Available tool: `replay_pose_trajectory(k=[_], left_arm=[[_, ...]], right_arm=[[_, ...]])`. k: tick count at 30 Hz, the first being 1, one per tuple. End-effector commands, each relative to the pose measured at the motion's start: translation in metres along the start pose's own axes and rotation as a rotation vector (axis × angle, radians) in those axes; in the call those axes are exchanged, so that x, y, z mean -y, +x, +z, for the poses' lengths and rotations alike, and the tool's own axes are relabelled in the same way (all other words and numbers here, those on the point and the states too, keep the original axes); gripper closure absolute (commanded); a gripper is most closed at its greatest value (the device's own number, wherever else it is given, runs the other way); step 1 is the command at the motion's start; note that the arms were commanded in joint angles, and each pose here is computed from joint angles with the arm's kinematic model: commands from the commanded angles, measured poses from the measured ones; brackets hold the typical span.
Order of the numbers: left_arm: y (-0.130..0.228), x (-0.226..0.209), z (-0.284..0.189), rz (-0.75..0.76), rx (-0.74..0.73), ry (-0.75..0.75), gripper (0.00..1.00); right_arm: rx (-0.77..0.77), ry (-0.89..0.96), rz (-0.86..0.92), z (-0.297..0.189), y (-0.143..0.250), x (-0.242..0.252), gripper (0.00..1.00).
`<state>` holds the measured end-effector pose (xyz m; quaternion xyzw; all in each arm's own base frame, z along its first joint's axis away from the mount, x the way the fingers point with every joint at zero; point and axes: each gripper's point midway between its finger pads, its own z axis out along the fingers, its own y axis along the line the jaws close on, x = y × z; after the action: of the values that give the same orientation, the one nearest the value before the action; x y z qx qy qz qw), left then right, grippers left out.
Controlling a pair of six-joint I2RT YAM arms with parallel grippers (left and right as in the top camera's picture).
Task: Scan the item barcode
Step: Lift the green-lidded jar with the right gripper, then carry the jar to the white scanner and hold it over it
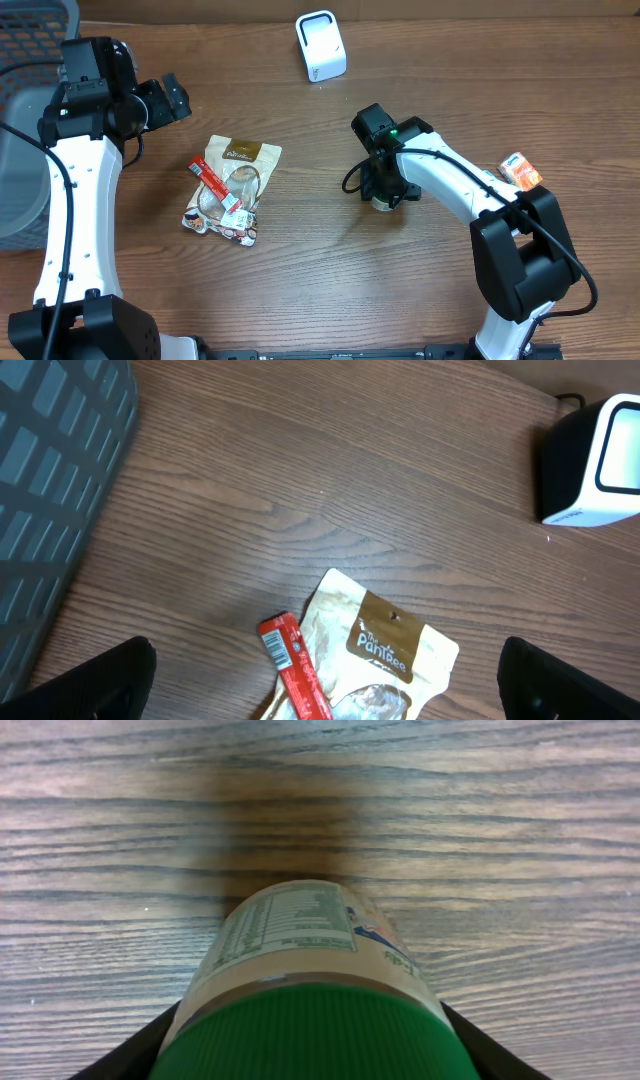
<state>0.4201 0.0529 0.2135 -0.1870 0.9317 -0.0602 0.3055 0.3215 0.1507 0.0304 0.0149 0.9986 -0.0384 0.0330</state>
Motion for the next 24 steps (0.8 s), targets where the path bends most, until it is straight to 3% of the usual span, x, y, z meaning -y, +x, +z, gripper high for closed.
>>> replay_pose_trajectory(k=[1, 9, 24], left_arm=[[-0.007, 0.008, -0.008, -0.003, 0.027, 0.020, 0.00], [-0.007, 0.008, -0.008, -0.003, 0.026, 0.020, 0.00], [-0.007, 0.008, -0.008, -0.003, 0.026, 0.020, 0.00]], right_arm=[[-0.001, 0.014, -0.002, 0.003, 0.001, 0.002, 0.43], [0.015, -0.034, -0.005, -0.008, -0.004, -0.006, 0.46], [0.186, -0.139, -0.070, -0.109, -0.029, -0.005, 0.52]])
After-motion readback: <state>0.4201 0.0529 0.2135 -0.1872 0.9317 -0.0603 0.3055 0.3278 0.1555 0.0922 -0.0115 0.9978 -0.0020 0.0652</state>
